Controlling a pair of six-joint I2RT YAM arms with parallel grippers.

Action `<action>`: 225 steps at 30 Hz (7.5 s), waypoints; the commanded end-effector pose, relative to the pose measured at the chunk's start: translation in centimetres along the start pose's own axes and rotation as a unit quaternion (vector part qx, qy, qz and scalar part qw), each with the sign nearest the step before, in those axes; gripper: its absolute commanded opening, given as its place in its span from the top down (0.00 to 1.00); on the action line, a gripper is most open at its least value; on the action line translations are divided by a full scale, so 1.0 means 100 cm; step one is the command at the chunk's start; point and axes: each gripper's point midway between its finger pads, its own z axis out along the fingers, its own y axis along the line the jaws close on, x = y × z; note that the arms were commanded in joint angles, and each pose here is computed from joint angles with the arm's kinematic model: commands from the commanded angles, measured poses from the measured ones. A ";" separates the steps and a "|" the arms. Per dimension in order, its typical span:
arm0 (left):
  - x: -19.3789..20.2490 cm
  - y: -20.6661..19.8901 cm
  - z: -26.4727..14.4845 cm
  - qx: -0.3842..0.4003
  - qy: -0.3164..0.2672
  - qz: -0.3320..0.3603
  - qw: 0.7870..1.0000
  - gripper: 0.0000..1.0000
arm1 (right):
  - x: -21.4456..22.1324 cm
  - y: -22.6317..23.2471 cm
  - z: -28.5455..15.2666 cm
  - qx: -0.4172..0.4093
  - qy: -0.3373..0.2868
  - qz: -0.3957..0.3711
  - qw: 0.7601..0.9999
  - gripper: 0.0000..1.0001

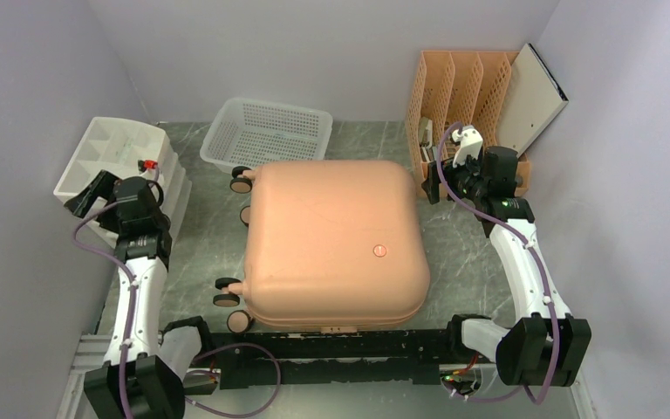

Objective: Open, take out, and arrange the luggage
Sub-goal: Move the storage box to the corner of the board.

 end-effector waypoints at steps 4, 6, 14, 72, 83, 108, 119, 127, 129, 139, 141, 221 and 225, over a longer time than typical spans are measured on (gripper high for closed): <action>-0.003 0.007 0.021 -0.025 -0.024 -0.030 0.999 0.03 | -0.010 -0.002 -0.002 0.005 -0.014 0.002 1.000 0.07; -0.005 0.008 0.028 -0.027 -0.026 -0.035 0.999 0.03 | -0.011 -0.002 -0.002 0.005 -0.015 0.003 1.000 0.07; -0.026 0.002 0.058 -0.012 -0.034 -0.064 0.997 0.03 | -0.010 -0.003 -0.002 0.007 -0.013 0.006 1.000 0.07; -0.083 -0.019 0.089 0.015 -0.048 -0.087 0.995 0.03 | -0.010 -0.008 -0.005 0.007 -0.015 0.023 1.000 0.07; -0.059 -0.039 0.076 0.039 -0.029 -0.080 0.996 0.03 | -0.011 -0.009 -0.007 0.007 -0.017 0.024 1.000 0.07; -0.045 -0.169 0.091 0.312 -0.047 -0.228 0.921 0.46 | -0.007 -0.009 -0.004 0.004 -0.010 0.027 1.000 0.07; -0.067 -0.195 0.135 0.331 -0.014 -0.269 0.905 0.46 | -0.005 -0.012 -0.003 0.006 -0.007 0.036 0.999 0.07; -0.070 -0.185 0.153 0.299 0.016 -0.297 0.907 0.43 | -0.004 -0.014 -0.003 0.007 -0.006 0.036 0.999 0.07; -0.068 -0.184 0.155 0.290 0.021 -0.298 0.909 0.43 | -0.002 -0.013 -0.002 0.004 -0.004 0.037 0.999 0.07; -0.066 -0.195 0.147 0.312 0.031 -0.312 0.897 0.42 | -0.003 -0.013 -0.002 0.003 -0.004 0.037 0.999 0.08; -0.075 -0.189 0.137 0.313 0.005 -0.319 0.894 0.42 | -0.003 -0.013 -0.002 0.003 -0.004 0.037 0.999 0.08; -0.180 -0.159 0.080 0.301 -0.201 -0.422 0.831 0.04 | 0.004 -0.010 0.003 -0.010 0.009 0.047 0.999 0.08; -0.188 -0.163 0.092 0.290 -0.194 -0.440 0.828 0.04 | 0.005 -0.010 0.004 -0.011 0.011 0.048 0.999 0.08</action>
